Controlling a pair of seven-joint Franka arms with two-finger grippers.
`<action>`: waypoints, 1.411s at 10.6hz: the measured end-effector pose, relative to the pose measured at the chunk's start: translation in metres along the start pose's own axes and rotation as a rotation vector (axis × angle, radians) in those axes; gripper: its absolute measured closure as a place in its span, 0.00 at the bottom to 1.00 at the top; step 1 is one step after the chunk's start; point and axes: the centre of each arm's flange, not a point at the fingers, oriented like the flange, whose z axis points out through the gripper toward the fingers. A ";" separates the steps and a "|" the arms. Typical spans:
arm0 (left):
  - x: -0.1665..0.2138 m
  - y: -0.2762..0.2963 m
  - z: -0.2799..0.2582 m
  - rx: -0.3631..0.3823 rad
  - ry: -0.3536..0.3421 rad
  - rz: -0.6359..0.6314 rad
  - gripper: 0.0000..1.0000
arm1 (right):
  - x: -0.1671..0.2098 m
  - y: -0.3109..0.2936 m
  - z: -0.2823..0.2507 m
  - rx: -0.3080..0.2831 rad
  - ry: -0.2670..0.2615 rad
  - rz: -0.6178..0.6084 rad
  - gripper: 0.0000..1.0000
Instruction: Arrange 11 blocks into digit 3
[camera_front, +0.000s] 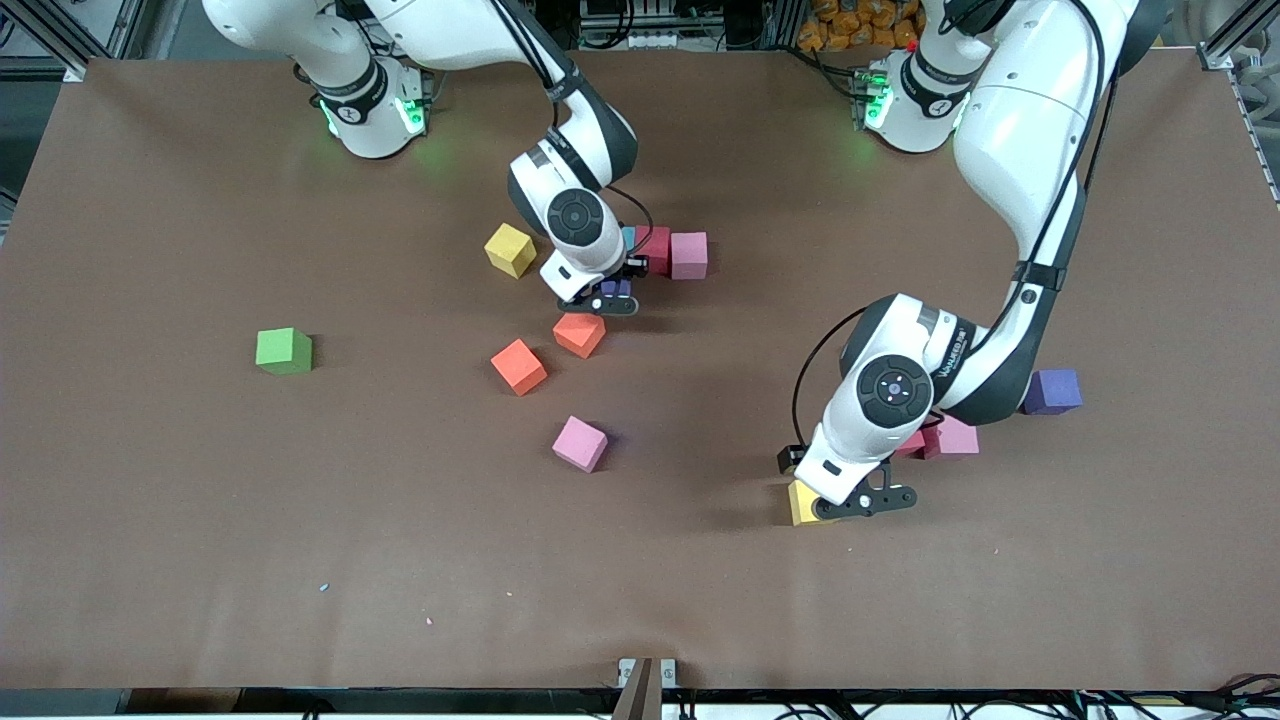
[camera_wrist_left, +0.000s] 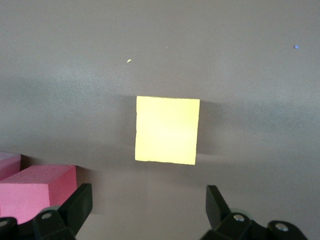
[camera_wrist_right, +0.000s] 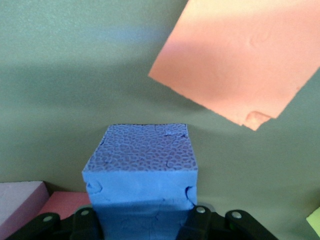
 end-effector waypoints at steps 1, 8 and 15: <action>0.001 -0.001 0.000 0.000 0.001 -0.001 0.00 | 0.000 0.000 0.000 0.000 0.000 0.000 0.46; 0.014 0.001 0.010 -0.049 0.060 -0.006 0.00 | 0.002 -0.001 0.001 0.004 0.007 0.001 0.00; 0.029 -0.007 0.032 -0.105 0.120 -0.011 0.00 | 0.033 0.006 -0.038 0.012 -0.029 -0.007 0.00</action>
